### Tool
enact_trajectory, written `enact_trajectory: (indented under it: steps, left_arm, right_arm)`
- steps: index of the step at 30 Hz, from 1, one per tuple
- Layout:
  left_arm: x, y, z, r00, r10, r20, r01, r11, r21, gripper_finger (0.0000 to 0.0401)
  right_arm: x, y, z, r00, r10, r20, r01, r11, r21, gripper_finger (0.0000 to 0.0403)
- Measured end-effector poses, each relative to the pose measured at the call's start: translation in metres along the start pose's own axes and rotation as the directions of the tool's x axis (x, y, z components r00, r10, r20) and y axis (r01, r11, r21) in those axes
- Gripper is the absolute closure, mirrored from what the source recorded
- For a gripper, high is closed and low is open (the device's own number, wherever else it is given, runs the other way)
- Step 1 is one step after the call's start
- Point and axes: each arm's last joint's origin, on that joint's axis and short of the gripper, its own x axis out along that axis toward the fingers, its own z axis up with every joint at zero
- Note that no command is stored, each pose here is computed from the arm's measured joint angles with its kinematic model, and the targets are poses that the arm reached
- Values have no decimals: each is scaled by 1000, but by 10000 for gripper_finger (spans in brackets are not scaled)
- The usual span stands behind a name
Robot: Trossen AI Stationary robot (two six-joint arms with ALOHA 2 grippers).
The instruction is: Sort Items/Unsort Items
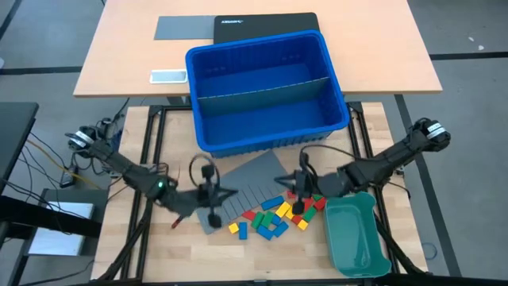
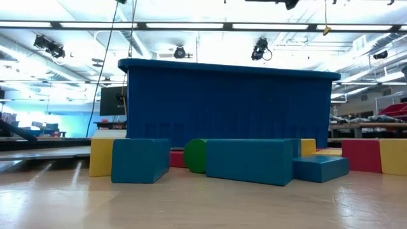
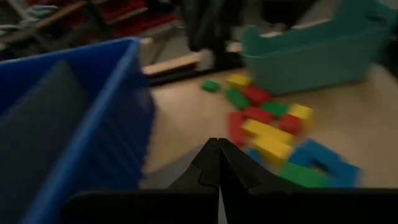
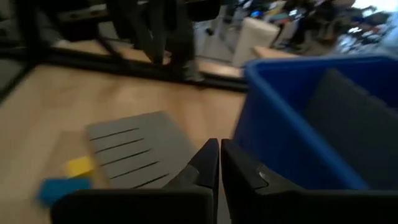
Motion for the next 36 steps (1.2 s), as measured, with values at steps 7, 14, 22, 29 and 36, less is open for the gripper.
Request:
enact_trajectory:
  steps: [7,14,22,29,36]
  left_arm:
    - [-6,-47,-17,998,-67,-19,68,996,56,396]
    - [-1,-81,-35,994,-102,-41,101,994,-29,396]
    - [6,-127,-30,997,-42,-71,46,997,58,396]
    - [19,-152,-20,956,-39,-290,55,997,47,379]
    - [24,-153,-33,837,41,-545,-36,999,21,324]
  right_arm:
    - [-16,21,-6,996,87,-35,-86,996,15,360]
    - [-27,33,-9,989,137,-53,-136,990,22,344]
    - [-34,41,-11,984,171,-59,-168,984,53,338]
    - [-36,43,-11,982,177,-59,-173,983,63,338]
    - [-36,43,-11,983,176,-59,-172,982,72,338]
